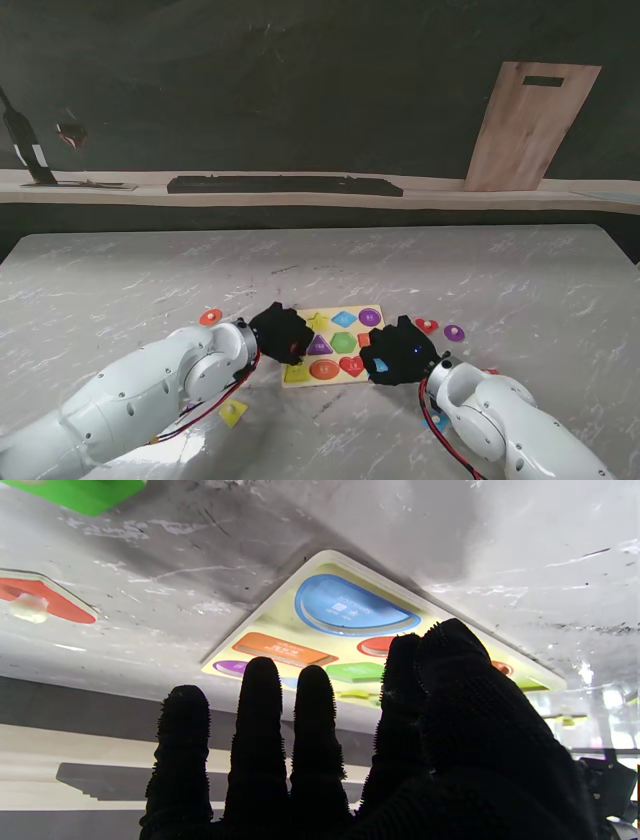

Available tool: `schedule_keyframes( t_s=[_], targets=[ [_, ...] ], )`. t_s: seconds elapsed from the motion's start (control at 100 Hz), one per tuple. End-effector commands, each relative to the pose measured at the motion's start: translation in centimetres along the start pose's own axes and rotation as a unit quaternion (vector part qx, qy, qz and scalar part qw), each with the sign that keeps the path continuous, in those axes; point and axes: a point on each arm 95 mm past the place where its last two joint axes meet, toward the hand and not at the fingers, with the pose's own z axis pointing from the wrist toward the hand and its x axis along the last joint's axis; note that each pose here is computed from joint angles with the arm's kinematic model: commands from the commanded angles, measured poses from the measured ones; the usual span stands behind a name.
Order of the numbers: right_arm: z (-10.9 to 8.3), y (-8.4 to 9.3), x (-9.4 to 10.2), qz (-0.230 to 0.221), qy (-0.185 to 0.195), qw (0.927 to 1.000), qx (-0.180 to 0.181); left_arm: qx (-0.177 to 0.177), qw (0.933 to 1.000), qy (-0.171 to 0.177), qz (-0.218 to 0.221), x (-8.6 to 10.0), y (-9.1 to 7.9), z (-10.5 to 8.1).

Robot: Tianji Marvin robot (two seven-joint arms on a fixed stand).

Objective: Fit puzzle pieces into a puzzle board

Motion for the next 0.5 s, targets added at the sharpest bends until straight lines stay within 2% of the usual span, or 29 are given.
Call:
schedule_keyframes(
  t_s=[0.0,0.24,0.49],
  targets=[
    [0.1,0.2,0.3,0.002,0.001,1.0,-0.007,-0.005,1.0,0.002,-0.008,0.1,0.5,0.0],
    [-0.2,1.1,0.3,0.012,-0.003,0.9993,-0.034,0.032,0.9991,0.004,-0.027,0.5,-0.2,-0.2],
    [-0.8,1.9,-0.1,0.026,-0.017,0.9974,-0.065,0.071,0.9968,-0.011,-0.036,0.2,-0.7,-1.2]
  ],
)
